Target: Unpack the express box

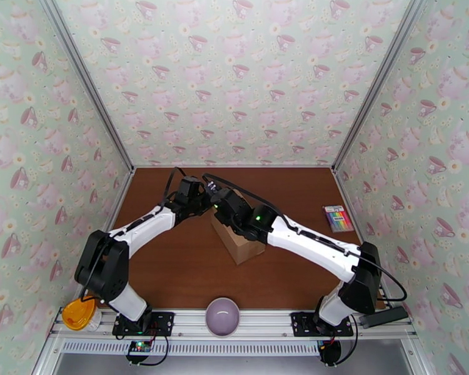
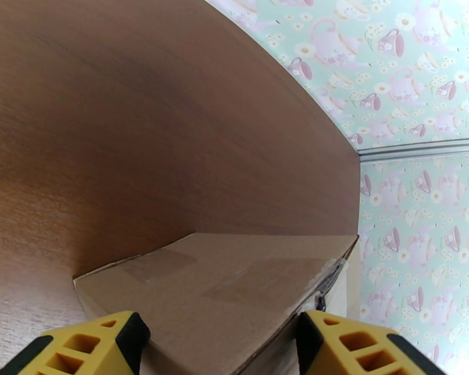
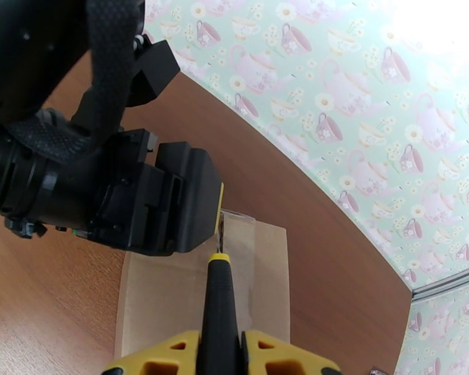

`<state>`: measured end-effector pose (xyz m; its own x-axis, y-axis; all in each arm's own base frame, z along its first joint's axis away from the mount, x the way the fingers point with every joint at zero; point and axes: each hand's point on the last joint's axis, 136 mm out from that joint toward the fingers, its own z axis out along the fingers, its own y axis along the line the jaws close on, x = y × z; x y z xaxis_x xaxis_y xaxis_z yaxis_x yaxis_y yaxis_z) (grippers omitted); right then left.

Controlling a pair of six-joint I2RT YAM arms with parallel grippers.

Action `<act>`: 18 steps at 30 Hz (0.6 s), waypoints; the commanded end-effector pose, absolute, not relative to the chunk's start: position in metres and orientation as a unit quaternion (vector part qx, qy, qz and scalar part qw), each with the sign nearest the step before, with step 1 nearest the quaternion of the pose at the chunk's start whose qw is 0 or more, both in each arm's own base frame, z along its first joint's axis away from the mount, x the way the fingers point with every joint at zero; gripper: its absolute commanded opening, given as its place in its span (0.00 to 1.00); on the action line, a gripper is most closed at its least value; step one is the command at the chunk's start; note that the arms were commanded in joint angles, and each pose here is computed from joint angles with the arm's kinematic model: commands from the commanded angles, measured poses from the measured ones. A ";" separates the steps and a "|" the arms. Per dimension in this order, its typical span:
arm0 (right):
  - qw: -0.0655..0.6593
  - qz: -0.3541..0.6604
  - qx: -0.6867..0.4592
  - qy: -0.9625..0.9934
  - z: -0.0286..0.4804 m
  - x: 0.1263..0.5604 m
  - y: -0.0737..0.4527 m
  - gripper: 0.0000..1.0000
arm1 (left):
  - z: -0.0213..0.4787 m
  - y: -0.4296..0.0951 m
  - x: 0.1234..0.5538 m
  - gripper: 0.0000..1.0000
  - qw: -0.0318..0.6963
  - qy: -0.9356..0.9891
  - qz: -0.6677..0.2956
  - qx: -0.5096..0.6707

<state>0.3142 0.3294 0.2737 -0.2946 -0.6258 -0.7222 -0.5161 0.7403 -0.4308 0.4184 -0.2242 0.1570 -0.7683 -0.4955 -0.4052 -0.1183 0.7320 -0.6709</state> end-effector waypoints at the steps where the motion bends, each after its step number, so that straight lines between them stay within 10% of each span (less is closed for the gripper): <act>1: 0.471 -0.057 -0.364 0.801 0.275 0.307 0.324 0.00 | 0.113 -0.208 0.408 0.70 0.248 0.910 -0.265 -0.199; 18: 0.465 -0.060 -0.363 0.805 0.270 0.303 0.316 0.00 | 0.130 -0.205 0.414 0.70 0.273 0.902 -0.273 -0.190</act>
